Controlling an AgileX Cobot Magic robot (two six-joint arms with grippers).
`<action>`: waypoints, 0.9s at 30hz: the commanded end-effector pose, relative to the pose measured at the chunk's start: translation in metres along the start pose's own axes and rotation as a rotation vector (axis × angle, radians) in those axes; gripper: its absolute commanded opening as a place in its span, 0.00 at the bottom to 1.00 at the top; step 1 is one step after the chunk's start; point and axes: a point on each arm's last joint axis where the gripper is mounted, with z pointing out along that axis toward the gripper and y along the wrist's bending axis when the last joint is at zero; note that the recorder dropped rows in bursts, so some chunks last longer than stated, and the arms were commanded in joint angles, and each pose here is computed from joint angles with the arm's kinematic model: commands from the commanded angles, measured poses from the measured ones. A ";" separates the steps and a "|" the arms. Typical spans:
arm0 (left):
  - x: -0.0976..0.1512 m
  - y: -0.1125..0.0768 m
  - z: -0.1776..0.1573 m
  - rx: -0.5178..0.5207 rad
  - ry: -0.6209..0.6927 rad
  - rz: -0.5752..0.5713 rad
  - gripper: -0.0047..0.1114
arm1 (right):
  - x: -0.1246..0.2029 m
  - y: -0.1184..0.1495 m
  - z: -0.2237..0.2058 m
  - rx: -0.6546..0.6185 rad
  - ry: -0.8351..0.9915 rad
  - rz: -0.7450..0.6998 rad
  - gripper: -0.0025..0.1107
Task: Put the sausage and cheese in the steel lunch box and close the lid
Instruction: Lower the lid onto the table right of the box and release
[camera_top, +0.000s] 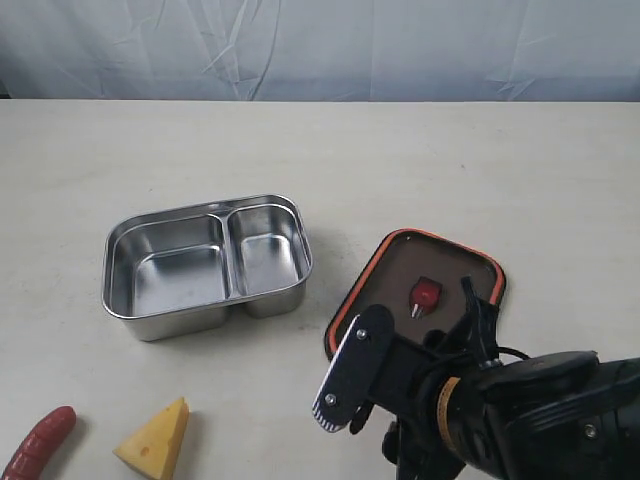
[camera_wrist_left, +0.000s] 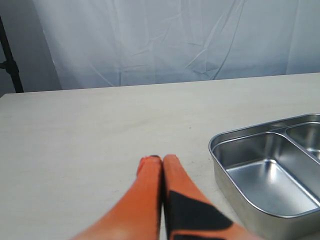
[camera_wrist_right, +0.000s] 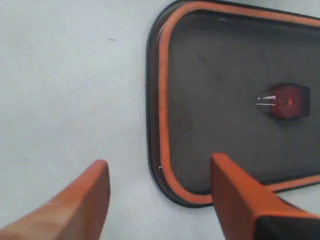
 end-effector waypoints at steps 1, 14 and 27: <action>0.000 0.000 0.000 0.008 -0.006 0.007 0.04 | -0.011 -0.005 -0.007 0.012 0.005 0.065 0.54; 0.000 0.000 0.000 0.008 -0.006 0.007 0.04 | -0.120 -0.013 -0.079 -0.283 -0.289 0.192 0.48; 0.000 0.000 0.000 0.008 -0.006 0.007 0.04 | -0.170 0.036 -0.036 -0.653 -0.060 0.337 0.52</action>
